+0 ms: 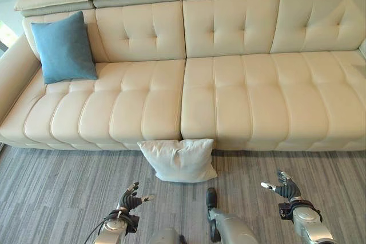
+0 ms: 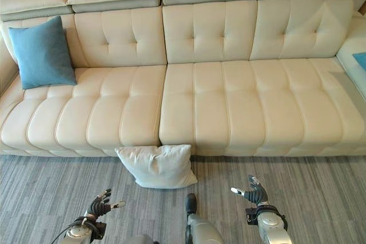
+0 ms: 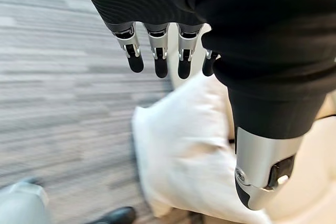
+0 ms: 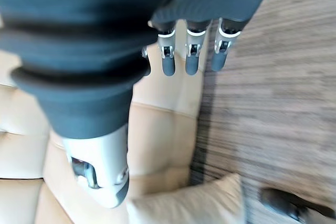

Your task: Pick up all the scattered cushions and arrange them neatly on the sofa.

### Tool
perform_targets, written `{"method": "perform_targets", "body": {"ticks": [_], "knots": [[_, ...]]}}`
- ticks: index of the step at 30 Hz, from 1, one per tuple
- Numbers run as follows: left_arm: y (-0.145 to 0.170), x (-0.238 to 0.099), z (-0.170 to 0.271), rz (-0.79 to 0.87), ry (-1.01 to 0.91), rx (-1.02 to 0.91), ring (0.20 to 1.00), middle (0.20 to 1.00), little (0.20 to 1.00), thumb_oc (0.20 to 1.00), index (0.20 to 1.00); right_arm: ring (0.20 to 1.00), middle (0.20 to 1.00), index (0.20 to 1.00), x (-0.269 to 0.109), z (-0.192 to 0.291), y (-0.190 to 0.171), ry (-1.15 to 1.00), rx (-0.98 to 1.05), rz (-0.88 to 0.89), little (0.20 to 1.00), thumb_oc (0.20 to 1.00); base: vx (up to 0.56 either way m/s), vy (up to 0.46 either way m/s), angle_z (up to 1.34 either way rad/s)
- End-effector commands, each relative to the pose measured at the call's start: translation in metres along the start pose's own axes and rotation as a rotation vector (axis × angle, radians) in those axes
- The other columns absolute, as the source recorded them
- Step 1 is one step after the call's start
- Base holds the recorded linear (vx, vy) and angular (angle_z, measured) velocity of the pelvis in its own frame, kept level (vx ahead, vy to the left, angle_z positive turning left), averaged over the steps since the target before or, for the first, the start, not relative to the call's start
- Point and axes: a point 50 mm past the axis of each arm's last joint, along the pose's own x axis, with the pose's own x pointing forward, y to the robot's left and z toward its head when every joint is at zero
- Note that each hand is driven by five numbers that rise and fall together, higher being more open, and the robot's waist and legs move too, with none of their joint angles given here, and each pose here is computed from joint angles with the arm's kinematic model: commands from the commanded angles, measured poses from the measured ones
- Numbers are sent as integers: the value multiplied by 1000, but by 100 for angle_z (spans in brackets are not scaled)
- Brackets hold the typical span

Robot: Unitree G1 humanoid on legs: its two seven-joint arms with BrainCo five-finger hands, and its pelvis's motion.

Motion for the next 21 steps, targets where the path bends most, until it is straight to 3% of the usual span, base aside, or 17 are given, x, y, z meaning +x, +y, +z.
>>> {"method": "perform_targets", "body": {"ticks": [1, 9, 21], "knots": [[11, 1, 14, 16, -72, 57, 1000, 1000, 1000, 1000, 1000, 1000, 1000, 1000, -4, 1, -26, -24, -15, -73, 1000, 1000, 116, 86, -14], [16, 1, 15, 23, -74, 79, 1000, 1000, 1000, 1000, 1000, 1000, 1000, 1000, -4, 1, -33, -18, -42, -102, 1000, 1000, 78, 168, -25], [57, 7, 48, 168, -169, 52, 1000, 1000, 1000, 1000, 1000, 1000, 1000, 1000, 12, 34, -22, -95, -101, -80, 1000, 1000, -45, 160, -5]]}}
